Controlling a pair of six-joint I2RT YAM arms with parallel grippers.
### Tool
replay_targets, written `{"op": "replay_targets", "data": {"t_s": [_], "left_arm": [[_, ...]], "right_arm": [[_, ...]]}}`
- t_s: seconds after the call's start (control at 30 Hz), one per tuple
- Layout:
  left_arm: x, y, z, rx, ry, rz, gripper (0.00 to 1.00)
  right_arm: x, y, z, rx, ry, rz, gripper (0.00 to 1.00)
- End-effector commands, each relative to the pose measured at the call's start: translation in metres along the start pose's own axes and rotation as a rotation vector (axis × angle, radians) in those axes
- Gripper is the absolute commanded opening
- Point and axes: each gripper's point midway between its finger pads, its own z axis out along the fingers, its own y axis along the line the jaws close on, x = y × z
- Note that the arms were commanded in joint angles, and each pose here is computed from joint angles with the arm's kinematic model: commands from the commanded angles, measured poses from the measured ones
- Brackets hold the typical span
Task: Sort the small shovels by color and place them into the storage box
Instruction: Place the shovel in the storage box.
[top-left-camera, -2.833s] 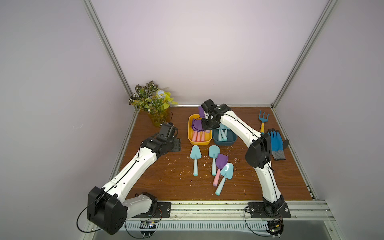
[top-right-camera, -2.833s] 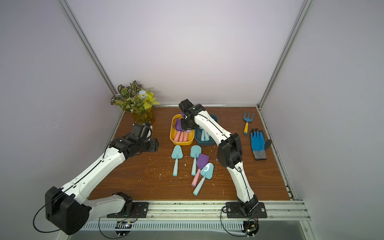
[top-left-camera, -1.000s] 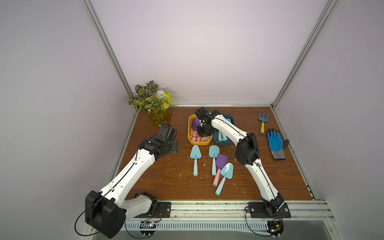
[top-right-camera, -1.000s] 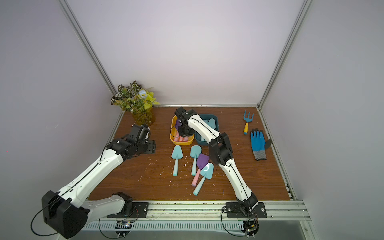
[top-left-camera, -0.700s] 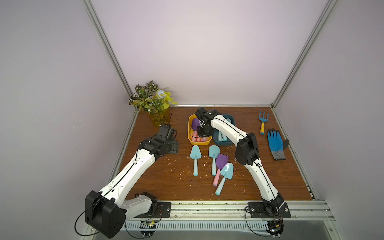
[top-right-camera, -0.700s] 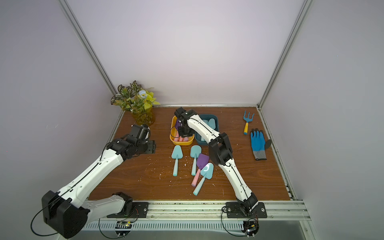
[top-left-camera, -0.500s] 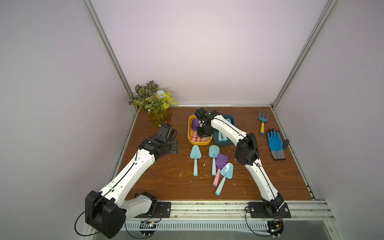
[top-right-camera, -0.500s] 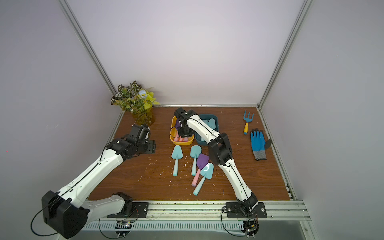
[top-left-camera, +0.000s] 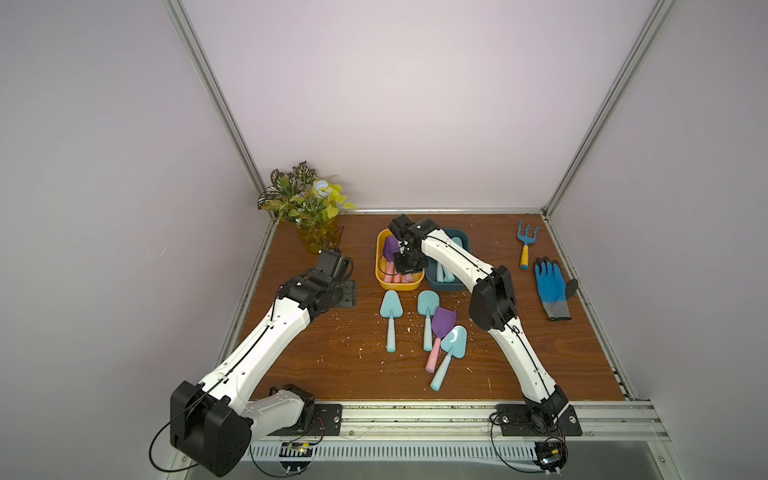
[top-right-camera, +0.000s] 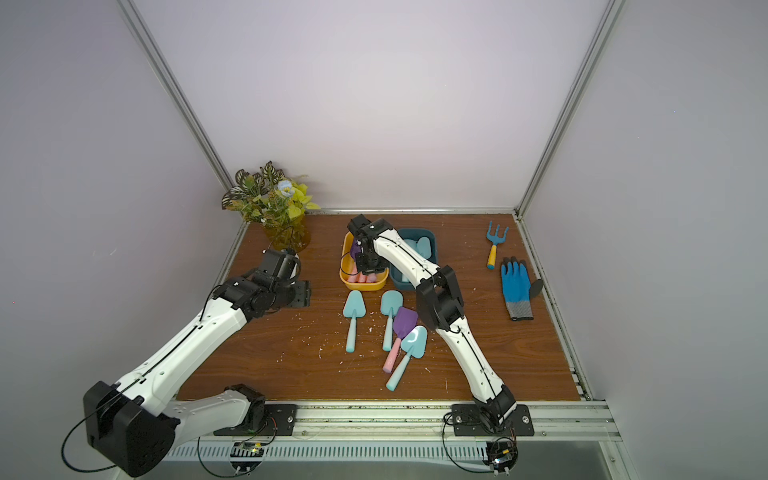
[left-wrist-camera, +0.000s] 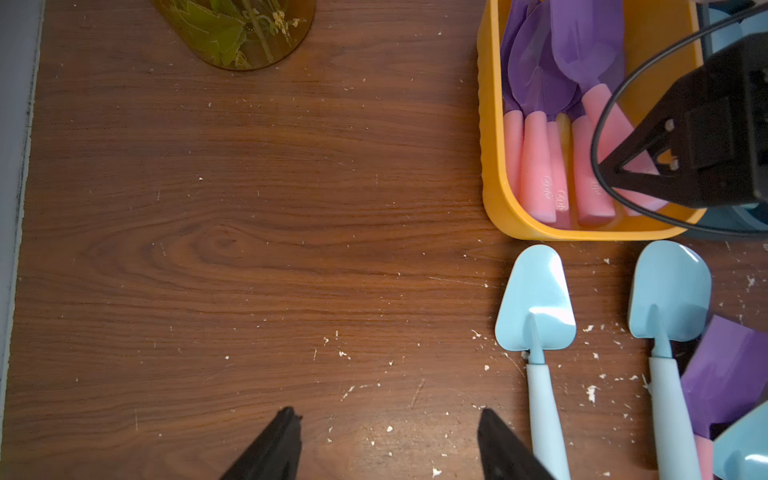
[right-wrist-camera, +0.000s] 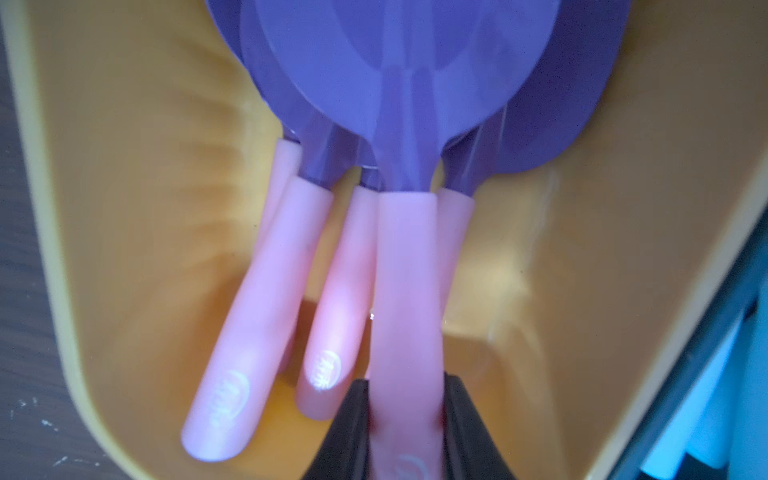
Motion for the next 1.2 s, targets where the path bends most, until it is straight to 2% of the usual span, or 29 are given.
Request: {"op": "replay_targets", "data": {"t_s": [0.0, 0.37, 0.6, 0.8, 1.17], "left_arm": [[-0.002, 0.007, -0.004, -0.021, -0.009, -0.002, 0.7], [-0.002, 0.008, -0.003, -0.026, -0.006, -0.002, 0.7], [-0.004, 0.007, -0.004, -0.023, -0.01, -0.002, 0.7], [-0.007, 0.005, -0.006, -0.016, -0.017, -0.005, 0.7], [-0.007, -0.005, -0.006, 0.038, 0.0, -0.009, 0.69]], "right_arm": [[-0.003, 0.004, -0.01, -0.002, -0.017, 0.01, 0.25], [-0.002, 0.004, -0.005, 0.0, -0.007, 0.008, 0.33], [-0.008, 0.004, -0.019, -0.001, -0.041, 0.012, 0.39], [-0.022, 0.0, -0.052, 0.002, -0.123, 0.024, 0.44], [-0.043, -0.021, -0.147, 0.021, -0.359, 0.06, 0.51]]}}
